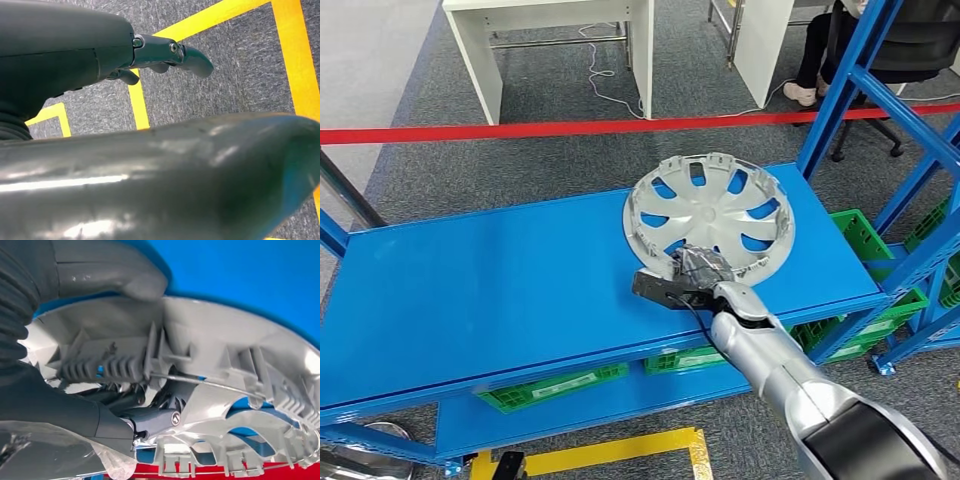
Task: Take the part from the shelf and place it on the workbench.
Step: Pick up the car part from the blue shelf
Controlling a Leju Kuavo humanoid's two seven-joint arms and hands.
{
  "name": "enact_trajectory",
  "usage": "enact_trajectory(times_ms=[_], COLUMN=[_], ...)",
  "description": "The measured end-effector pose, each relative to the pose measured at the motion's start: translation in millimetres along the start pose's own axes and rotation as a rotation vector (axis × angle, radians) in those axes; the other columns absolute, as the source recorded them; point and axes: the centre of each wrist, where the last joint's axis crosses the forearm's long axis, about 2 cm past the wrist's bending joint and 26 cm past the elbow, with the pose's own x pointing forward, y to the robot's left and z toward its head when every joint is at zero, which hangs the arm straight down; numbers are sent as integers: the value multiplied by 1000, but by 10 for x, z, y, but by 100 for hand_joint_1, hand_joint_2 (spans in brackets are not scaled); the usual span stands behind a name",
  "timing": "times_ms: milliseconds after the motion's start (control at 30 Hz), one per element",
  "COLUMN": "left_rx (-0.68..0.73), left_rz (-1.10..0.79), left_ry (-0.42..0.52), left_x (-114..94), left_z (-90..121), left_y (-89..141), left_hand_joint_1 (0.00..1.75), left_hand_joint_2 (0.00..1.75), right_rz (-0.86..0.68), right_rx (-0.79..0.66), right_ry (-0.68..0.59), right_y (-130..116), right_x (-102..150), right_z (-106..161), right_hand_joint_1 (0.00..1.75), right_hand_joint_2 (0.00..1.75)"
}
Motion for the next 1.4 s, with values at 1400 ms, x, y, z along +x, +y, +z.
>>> enact_trajectory(times_ms=[1400], left_rx=[-33], left_rz=[-22], left_ry=[-77], left_x=[-7], left_z=[-12], left_y=[49], left_hand_joint_1=[0], left_hand_joint_2=[44], right_rz=[4], right_rx=[-143], right_ry=[-60], right_y=[286], right_x=[-33], right_z=[332], right_hand_joint_1=[175], right_hand_joint_2=[175])
